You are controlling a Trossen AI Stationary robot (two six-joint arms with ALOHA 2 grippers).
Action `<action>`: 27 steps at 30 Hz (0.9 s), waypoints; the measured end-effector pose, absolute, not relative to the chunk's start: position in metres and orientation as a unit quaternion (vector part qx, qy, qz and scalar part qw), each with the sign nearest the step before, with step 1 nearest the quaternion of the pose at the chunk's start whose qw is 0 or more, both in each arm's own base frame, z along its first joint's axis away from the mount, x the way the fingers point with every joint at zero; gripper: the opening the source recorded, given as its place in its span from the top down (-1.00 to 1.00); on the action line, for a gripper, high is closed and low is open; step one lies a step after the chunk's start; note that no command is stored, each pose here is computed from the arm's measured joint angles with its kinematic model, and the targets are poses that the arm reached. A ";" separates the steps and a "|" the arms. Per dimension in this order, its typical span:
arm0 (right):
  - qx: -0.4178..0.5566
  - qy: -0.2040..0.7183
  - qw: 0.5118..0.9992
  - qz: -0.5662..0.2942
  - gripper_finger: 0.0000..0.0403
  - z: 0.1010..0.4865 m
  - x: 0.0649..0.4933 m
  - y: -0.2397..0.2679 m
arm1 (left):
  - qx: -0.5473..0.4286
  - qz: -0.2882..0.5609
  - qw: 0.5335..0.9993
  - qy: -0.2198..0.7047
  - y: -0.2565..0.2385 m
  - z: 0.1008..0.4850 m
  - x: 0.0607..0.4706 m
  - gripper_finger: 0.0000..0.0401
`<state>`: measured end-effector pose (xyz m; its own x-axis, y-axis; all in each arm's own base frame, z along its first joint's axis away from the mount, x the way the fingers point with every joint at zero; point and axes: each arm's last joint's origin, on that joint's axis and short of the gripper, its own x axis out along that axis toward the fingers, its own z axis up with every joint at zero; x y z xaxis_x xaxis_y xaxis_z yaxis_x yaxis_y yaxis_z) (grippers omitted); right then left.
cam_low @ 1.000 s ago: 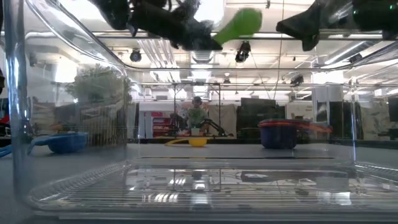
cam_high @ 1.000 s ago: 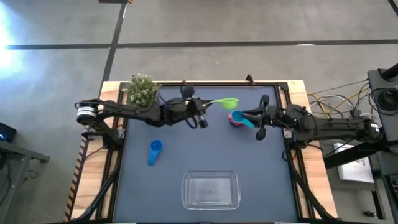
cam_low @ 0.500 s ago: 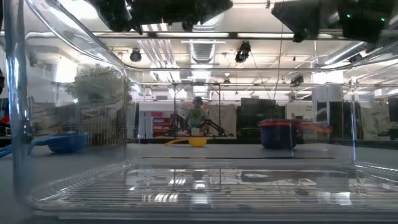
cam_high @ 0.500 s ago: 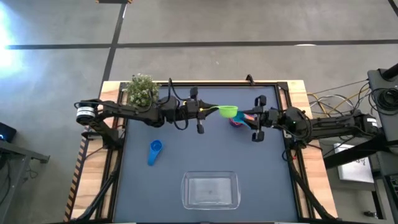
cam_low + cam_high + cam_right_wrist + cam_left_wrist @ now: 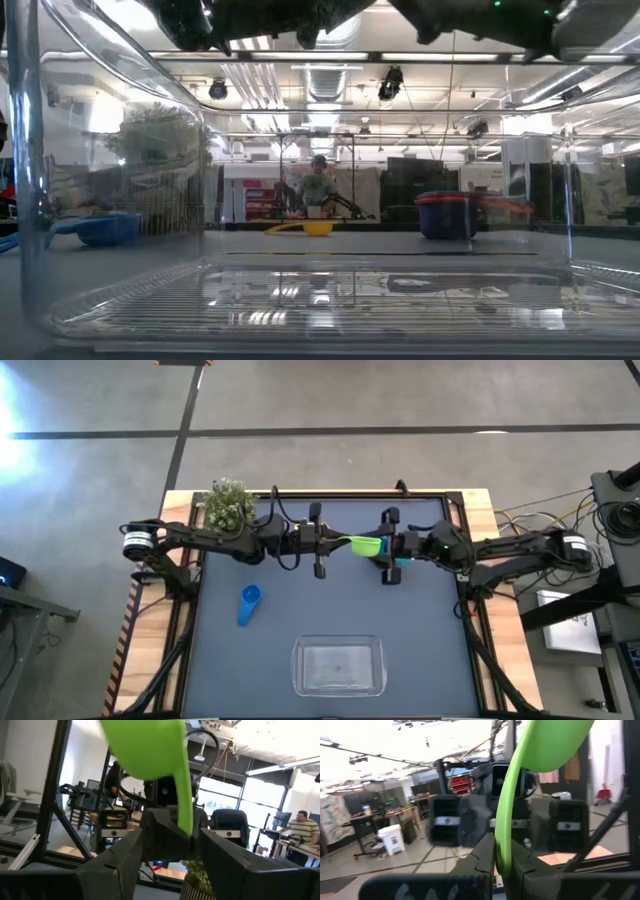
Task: Nest measuring cups in basket
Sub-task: Stack the green measuring cup on the light blue measuring cup
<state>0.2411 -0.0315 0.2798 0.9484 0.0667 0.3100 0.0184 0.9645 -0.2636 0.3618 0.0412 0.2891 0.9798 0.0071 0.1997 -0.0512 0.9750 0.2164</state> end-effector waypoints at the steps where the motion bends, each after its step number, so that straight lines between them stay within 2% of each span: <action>1: -0.132 -0.158 0.979 0.012 0.12 0.280 0.245 -0.032 | 0.111 0.010 0.989 -0.100 0.041 0.289 0.362 1.00; 8: -0.126 -0.170 0.977 0.039 0.32 0.278 0.262 -0.033 | 0.111 -0.006 0.989 -0.097 0.039 0.288 0.362 1.00; 20: -0.114 -0.184 0.975 0.044 0.54 0.286 0.258 -0.032 | 0.109 -0.002 0.991 -0.072 0.041 0.283 0.363 1.00; 27: -0.113 -0.174 0.977 0.041 0.87 0.282 0.260 -0.033 | 0.109 -0.004 0.991 -0.071 0.040 0.283 0.363 1.00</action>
